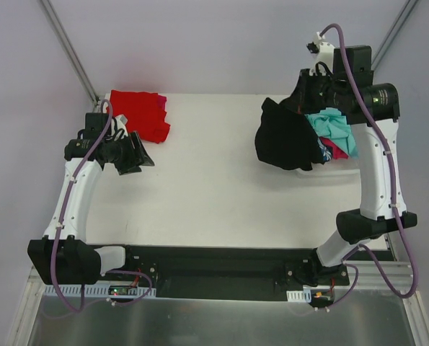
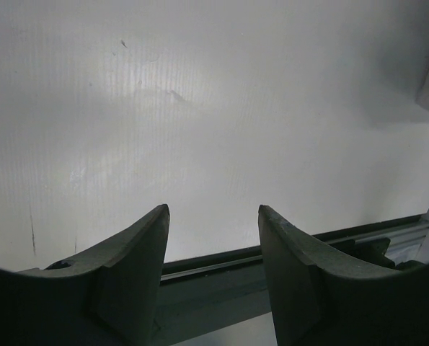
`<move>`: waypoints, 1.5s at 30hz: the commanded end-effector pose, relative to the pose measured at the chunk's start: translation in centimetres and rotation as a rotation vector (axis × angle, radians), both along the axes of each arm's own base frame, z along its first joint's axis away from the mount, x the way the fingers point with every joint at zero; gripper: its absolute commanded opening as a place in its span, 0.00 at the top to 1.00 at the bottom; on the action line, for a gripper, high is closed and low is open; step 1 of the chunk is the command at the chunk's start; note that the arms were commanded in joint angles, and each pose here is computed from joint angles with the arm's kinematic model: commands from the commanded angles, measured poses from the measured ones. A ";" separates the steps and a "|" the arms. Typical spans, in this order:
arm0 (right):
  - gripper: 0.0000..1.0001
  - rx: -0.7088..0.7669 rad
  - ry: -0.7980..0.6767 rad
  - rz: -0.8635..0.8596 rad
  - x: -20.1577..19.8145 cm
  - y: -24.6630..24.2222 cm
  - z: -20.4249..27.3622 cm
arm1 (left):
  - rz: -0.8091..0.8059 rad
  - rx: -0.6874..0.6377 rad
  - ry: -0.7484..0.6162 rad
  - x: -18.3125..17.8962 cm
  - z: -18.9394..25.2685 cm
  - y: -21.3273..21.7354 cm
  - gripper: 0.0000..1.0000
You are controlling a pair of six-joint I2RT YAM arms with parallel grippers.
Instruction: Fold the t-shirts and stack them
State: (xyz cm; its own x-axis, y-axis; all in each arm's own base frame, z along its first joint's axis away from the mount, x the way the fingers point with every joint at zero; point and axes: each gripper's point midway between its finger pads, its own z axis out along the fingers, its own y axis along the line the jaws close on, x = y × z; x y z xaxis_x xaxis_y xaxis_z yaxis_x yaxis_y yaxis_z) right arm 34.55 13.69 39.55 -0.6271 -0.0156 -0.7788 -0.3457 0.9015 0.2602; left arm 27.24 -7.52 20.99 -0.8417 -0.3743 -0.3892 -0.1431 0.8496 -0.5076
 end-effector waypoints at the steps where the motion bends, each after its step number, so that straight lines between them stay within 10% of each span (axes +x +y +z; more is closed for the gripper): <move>1: 0.99 0.158 -0.252 0.217 -2.8 3.7 7.7 | -0.007 -0.027 -0.028 -0.2 0.7 -0.6 0.48; 6: 0.99 0.179 -0.293 0.412 -6.2 7.1 8.8 | -0.007 -0.027 -0.024 -0.3 0.4 -0.6 0.48; 13: 0.99 -0.189 -0.499 0.090 -2.8 2.6 10.1 | -0.009 -0.035 -0.021 -0.1 0.3 -0.7 0.48; 17: 0.99 -0.114 -0.573 0.093 -3.7 2.9 12.8 | -0.006 -0.031 -0.026 -0.1 0.4 -0.7 0.48; 33: 0.99 -0.122 -0.051 0.369 -12.1 10.4 -5.6 | -0.002 -0.038 -0.023 0.4 0.3 -0.9 0.48; 40: 0.98 -0.001 0.036 0.610 -15.0 16.1 -6.5 | 0.002 -0.045 -0.013 0.7 0.1 -1.2 0.48; 45: 0.45 -0.217 0.133 0.457 -12.4 14.4 -10.5 | 0.005 -0.040 -0.020 0.8 0.3 -1.1 0.48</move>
